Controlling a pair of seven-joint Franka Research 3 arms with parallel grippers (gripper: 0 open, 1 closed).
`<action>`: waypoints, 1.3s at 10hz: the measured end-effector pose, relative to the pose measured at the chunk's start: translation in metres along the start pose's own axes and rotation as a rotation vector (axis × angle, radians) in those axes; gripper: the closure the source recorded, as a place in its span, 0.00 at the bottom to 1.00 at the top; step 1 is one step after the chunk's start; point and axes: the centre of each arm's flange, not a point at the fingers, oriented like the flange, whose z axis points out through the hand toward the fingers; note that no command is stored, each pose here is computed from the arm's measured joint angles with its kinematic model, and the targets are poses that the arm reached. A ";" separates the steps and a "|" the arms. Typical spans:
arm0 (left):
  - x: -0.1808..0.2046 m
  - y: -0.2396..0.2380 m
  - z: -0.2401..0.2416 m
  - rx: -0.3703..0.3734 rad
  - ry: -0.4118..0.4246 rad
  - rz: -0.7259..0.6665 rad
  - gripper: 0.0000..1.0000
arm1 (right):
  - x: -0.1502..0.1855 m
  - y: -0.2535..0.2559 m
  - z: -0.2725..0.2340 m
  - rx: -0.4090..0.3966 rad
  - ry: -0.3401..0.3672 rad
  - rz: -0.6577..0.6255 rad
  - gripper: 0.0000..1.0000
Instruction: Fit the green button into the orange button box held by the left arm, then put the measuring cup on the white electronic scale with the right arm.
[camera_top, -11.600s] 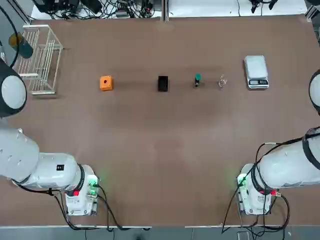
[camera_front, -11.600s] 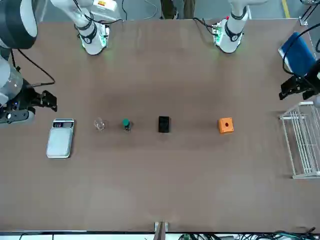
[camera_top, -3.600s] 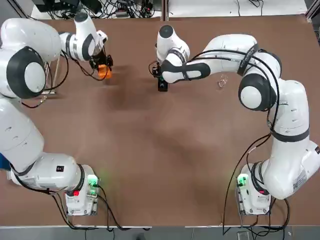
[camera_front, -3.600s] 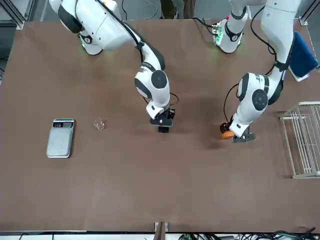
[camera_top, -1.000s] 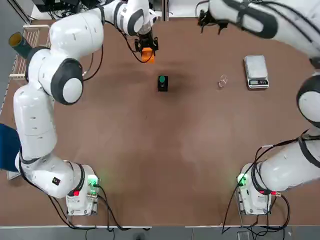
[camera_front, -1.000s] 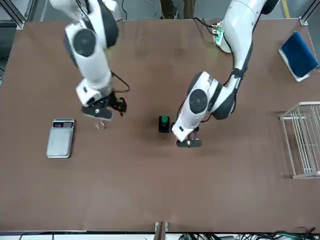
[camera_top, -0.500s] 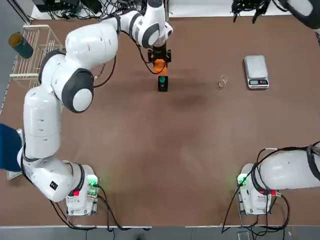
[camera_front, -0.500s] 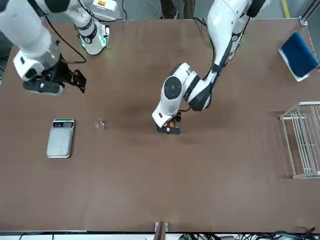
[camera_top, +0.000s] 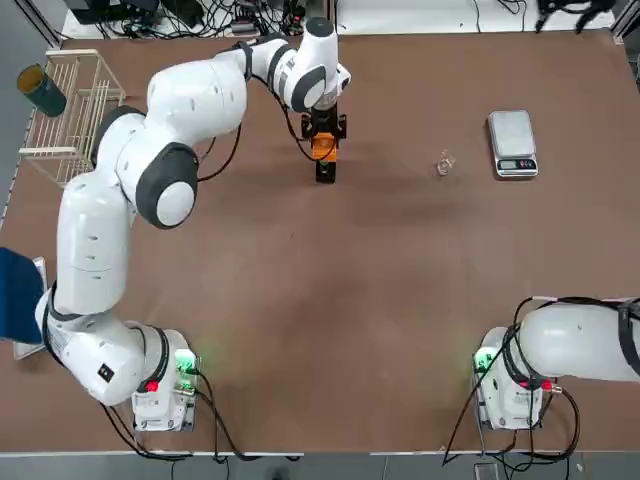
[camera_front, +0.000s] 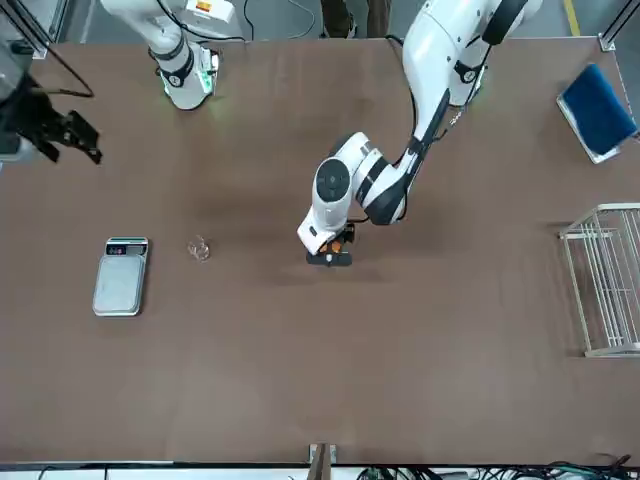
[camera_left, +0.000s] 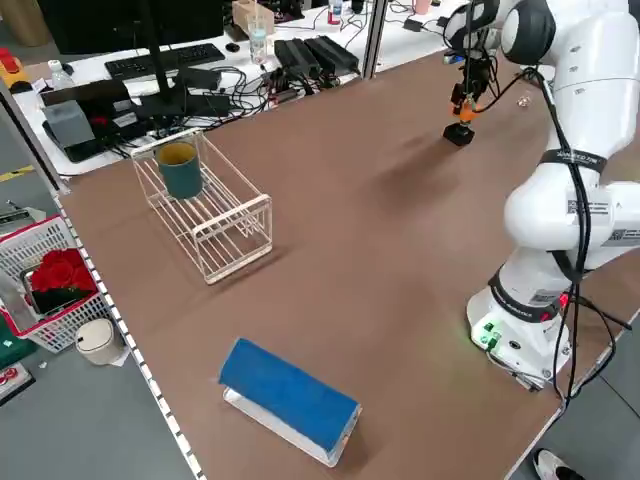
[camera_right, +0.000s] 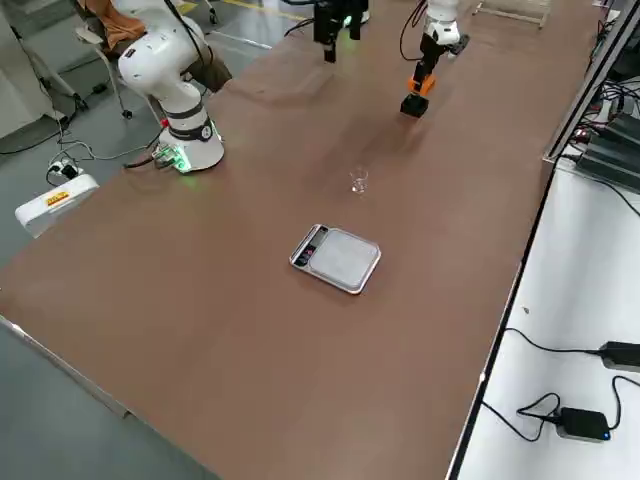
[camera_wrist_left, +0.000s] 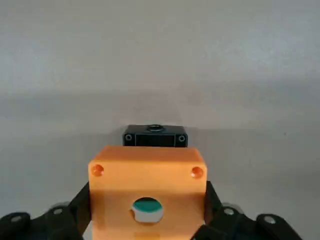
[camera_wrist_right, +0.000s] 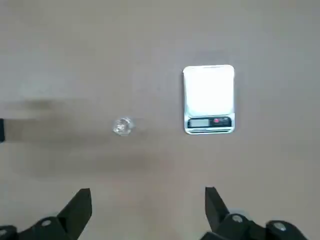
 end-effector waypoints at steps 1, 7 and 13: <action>0.000 0.001 -0.001 0.000 0.003 -0.020 0.13 | -0.003 0.013 -0.007 0.001 0.001 -0.009 0.00; 0.001 0.001 -0.001 0.007 0.011 -0.036 0.13 | 0.010 -0.002 0.009 -0.004 -0.018 -0.021 0.00; 0.001 -0.001 0.005 0.036 0.031 -0.050 0.13 | 0.080 -0.017 0.047 -0.009 -0.018 0.020 0.00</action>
